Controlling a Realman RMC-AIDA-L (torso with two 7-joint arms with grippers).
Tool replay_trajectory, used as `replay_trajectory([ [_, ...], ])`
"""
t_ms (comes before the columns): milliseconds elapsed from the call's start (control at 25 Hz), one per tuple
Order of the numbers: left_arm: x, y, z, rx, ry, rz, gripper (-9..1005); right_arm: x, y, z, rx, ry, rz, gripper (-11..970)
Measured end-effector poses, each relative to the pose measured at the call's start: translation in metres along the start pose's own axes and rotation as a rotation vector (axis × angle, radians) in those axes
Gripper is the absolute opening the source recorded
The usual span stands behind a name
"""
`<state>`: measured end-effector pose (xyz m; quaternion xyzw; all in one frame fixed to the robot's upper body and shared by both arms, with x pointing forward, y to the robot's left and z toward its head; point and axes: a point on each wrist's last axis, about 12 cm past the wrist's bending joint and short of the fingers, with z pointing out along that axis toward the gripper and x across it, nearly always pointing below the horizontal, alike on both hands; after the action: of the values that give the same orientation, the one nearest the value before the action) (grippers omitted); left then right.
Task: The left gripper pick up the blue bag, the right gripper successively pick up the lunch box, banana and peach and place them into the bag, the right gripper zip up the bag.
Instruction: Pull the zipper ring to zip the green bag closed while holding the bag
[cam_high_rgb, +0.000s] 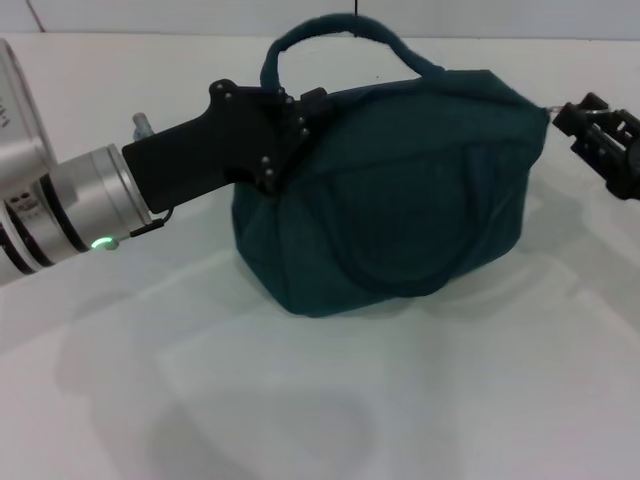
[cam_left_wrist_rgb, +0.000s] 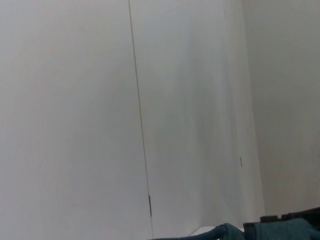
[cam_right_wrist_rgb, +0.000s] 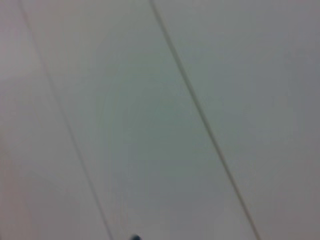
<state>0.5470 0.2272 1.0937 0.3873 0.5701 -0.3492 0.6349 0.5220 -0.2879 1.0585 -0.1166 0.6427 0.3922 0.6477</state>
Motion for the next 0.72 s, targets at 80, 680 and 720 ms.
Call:
replay_trajectory([
  [80,0.0,0.0,0.001,0.0,0.001,0.0,43,0.002,-0.003,0.0,0.027,0.016,0.0,515],
  [680,-0.003,0.004,0.014,0.012,-0.009,-0.016,52,0.002,-0.013,0.007,0.027,0.128,-0.024,533],
  [720,-0.003,0.004,0.015,0.012,-0.01,-0.017,53,0.002,-0.013,0.007,0.021,0.139,-0.02,540],
])
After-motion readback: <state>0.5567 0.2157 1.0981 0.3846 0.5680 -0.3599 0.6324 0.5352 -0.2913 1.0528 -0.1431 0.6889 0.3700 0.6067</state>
